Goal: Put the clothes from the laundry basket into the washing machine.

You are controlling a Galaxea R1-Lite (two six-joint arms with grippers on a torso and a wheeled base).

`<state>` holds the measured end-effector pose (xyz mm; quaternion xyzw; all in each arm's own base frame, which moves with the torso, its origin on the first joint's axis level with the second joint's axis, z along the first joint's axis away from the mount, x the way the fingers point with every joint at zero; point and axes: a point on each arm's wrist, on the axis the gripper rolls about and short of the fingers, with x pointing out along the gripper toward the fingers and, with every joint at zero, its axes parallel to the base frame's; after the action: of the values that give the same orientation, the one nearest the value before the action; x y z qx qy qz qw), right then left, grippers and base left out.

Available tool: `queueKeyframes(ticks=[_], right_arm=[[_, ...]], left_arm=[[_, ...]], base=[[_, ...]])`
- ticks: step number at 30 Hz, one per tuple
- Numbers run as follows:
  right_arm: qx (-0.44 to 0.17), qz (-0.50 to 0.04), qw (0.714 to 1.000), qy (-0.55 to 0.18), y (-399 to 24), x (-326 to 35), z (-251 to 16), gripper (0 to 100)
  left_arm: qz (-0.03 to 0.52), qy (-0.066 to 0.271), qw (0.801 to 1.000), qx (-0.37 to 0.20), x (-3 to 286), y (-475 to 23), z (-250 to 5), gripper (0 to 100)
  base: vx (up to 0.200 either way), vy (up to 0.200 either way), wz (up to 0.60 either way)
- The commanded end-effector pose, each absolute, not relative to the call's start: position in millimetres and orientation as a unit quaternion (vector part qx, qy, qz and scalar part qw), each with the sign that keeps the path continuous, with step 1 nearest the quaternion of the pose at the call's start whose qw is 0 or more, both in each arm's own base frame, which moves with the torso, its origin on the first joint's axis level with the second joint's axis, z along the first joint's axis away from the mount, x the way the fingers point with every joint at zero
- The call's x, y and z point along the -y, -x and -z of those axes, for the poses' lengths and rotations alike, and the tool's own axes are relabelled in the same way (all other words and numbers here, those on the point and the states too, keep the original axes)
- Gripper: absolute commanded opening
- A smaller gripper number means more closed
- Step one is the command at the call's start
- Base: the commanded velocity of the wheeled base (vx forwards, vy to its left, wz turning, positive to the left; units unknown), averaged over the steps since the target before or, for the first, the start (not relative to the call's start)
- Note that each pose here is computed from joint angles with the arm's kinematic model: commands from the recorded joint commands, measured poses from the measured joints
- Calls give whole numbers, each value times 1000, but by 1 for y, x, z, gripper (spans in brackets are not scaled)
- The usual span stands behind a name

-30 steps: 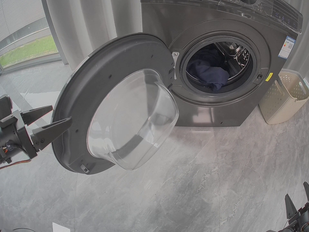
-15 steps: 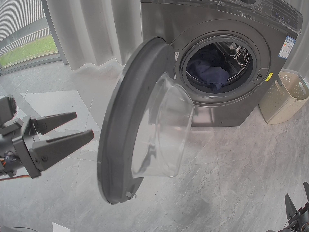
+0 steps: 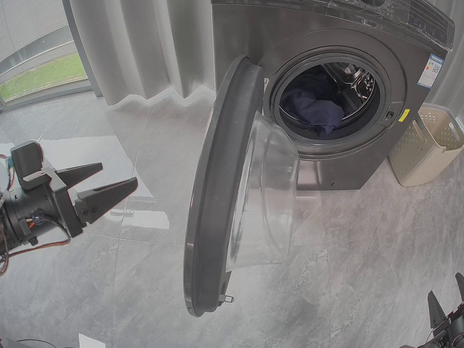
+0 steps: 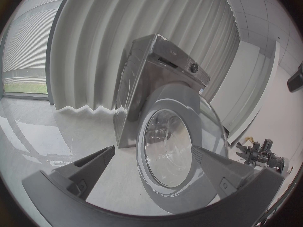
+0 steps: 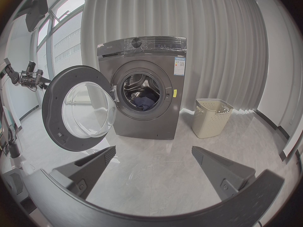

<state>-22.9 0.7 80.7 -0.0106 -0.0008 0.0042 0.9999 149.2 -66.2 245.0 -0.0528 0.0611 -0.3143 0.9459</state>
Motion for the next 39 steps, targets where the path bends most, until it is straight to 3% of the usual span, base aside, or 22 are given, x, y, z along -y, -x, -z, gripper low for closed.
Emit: queueKeyframes(ticks=[1, 8, 15, 39], right_arm=[[0, -5, 1000, 11, 23, -1, -76, 100], [0, -5, 1000, 11, 23, -1, -76, 100], [0, -5, 1000, 11, 23, -1, -76, 100], [0, -5, 1000, 11, 23, -1, -76, 100]], left_arm=[[326, 37, 939, -99, 88, -178, -226, 100], [327, 42, 942, -60, 122, -206, -231, 100], [361, 45, 931, -40, 155, -220, -248, 100], [430, 51, 901, -13, 256, -251, -257, 100]], base=[[0, 0, 0], [0, 0, 0], [0, 0, 0], [0, 0, 0]])
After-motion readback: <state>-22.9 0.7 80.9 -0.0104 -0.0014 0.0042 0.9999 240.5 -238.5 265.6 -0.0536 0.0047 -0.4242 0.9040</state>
